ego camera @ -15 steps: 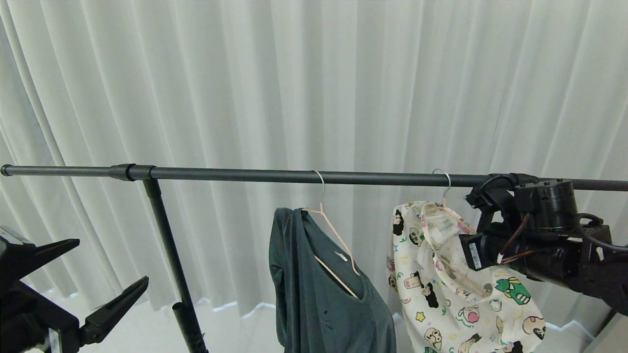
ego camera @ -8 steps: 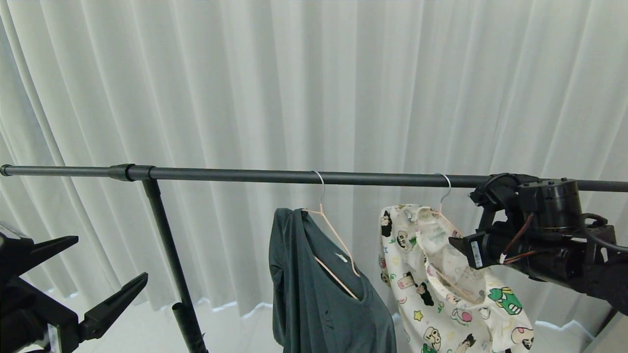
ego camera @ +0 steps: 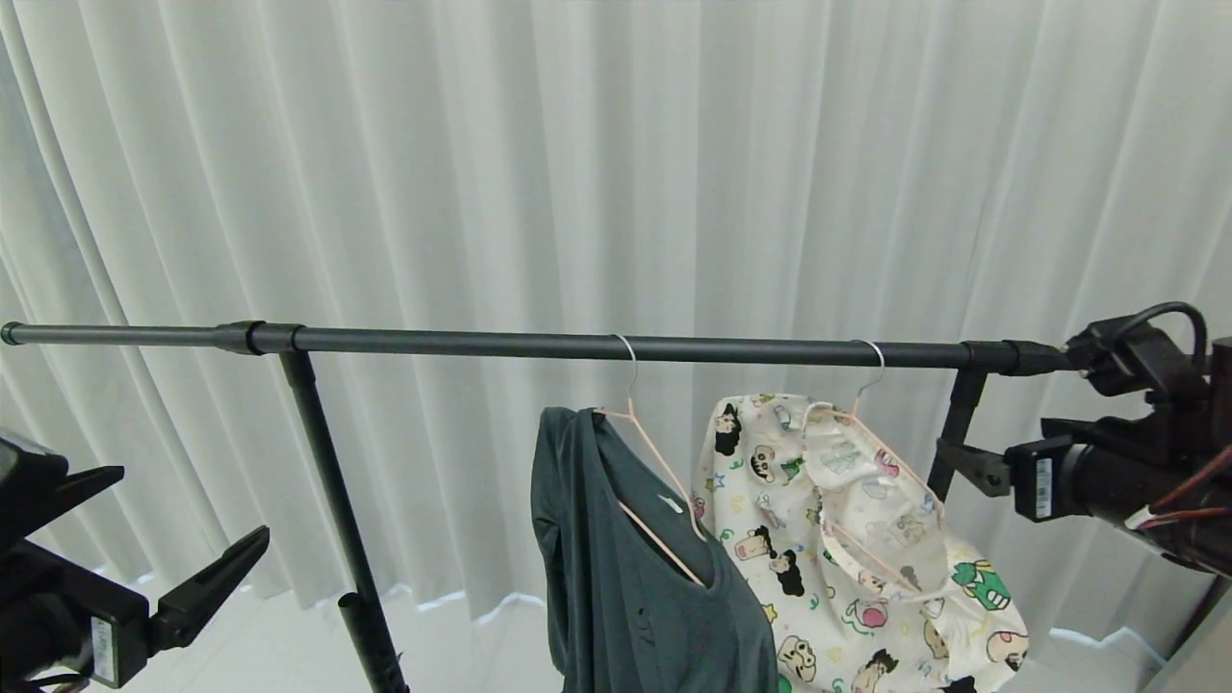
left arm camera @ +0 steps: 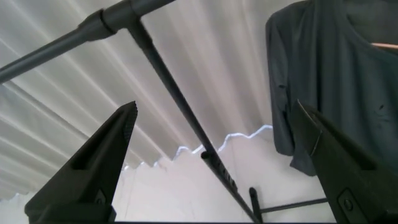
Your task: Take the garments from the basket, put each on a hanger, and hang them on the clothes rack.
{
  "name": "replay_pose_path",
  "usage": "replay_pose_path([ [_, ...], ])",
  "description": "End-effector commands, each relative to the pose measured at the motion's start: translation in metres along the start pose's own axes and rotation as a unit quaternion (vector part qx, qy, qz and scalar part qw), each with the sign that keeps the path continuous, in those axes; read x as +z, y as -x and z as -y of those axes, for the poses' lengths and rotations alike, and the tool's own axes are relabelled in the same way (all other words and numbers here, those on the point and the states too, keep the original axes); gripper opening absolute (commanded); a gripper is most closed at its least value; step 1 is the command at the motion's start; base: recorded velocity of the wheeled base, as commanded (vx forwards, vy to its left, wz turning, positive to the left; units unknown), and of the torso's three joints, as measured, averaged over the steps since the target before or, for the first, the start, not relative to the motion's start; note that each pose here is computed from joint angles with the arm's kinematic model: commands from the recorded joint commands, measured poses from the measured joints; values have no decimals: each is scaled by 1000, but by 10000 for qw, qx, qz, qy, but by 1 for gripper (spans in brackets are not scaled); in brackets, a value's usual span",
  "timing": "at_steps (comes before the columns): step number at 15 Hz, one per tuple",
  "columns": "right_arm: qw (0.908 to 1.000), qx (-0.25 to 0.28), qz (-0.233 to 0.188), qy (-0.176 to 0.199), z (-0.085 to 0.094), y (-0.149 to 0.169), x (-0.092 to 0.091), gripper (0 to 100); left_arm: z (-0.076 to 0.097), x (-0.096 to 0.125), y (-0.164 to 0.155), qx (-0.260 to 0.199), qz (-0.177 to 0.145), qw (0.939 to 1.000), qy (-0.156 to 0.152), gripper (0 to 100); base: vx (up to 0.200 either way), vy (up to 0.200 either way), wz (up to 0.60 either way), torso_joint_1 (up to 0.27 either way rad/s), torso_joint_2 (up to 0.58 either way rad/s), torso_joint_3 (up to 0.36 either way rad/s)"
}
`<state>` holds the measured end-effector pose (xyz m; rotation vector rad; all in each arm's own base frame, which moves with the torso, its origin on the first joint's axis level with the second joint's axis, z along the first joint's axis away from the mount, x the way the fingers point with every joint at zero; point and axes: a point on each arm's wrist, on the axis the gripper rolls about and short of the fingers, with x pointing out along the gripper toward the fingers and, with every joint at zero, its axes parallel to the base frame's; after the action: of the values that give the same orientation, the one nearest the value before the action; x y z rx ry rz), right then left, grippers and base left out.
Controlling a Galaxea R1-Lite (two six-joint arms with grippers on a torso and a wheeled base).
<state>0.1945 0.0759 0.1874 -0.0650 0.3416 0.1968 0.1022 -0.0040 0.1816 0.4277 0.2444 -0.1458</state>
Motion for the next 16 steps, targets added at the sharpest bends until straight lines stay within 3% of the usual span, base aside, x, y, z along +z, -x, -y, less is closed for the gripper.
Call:
replay_pose_path([
  [1,9988,-383,271,-137,20,29,-6,100,0,-1,-1,-8,-40,10000,7,100,-200,0,0,22,2,-2],
  [4,9956,-921,195,14,39,45,-22,100,4,-8,0,-57,-144,9999,14,100,-200,0,0,-6,2,10],
  [7,9863,-1643,16,151,53,63,-45,100,10,-22,3,-108,-289,9995,26,100,-200,0,0,-1,-1,1],
  [12,9734,-2257,-238,298,56,96,-80,100,16,-44,17,194,-467,9983,275,100,-200,0,0,0,5,1],
  [16,9722,-2317,-216,278,51,124,-97,100,30,-71,36,441,-415,9976,339,100,-200,0,0,2,2,1],
])
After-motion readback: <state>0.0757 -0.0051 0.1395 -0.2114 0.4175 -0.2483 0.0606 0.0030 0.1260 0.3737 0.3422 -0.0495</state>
